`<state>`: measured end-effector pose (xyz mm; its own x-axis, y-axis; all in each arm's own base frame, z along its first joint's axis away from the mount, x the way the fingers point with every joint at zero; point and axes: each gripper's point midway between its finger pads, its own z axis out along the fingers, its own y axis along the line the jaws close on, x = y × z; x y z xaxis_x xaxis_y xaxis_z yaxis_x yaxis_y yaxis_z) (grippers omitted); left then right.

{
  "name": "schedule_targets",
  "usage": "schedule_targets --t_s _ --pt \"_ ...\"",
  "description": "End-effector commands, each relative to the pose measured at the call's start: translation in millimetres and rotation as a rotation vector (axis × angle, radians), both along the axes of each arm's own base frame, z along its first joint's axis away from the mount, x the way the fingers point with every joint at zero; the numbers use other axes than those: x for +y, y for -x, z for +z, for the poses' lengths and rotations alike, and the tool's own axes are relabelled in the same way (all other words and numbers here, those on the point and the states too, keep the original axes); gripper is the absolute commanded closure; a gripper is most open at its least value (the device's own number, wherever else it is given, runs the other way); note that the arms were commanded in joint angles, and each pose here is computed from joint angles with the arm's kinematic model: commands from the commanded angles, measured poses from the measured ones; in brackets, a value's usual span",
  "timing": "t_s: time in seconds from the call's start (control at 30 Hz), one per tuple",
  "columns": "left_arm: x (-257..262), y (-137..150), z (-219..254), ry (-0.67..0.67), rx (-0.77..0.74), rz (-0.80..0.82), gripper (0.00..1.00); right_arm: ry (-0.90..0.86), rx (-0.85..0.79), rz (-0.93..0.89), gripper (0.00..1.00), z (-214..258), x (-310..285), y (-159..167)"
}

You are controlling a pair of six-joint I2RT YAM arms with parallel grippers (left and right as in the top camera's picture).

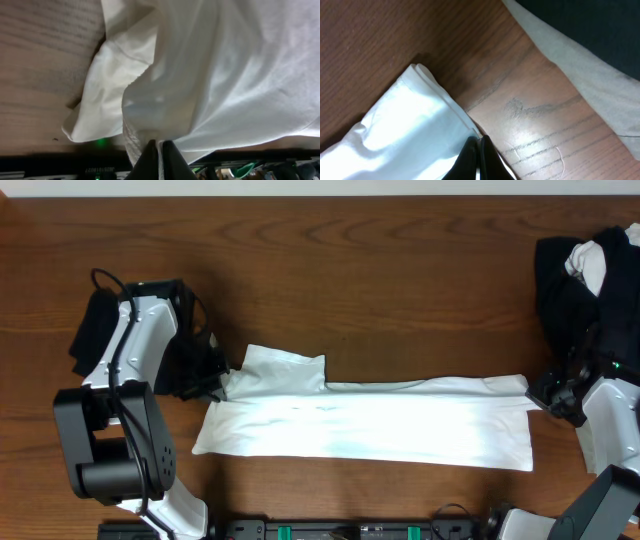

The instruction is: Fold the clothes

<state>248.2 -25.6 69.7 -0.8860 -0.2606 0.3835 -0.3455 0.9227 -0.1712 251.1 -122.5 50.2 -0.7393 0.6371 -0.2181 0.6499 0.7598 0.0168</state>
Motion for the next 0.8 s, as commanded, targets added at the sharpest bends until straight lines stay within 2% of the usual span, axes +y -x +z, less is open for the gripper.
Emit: schedule_targets --t_s 0.0,0.3,0.4,0.77 --pt "4.7 8.7 -1.7 -0.019 0.013 -0.011 0.93 0.005 -0.011 -0.021 0.99 3.5 -2.6 1.1" --pt "4.3 11.6 -4.3 -0.018 0.021 -0.012 0.89 0.002 -0.003 -0.022 0.93 3.1 -1.9 2.8" --pt "4.4 11.6 -4.3 -0.018 0.021 -0.012 0.89 0.002 -0.003 -0.022 0.87 3.1 -1.9 2.8" --pt "8.6 12.3 -5.2 -0.042 0.023 -0.021 0.89 0.002 -0.005 -0.022 0.83 3.2 -1.9 2.4"
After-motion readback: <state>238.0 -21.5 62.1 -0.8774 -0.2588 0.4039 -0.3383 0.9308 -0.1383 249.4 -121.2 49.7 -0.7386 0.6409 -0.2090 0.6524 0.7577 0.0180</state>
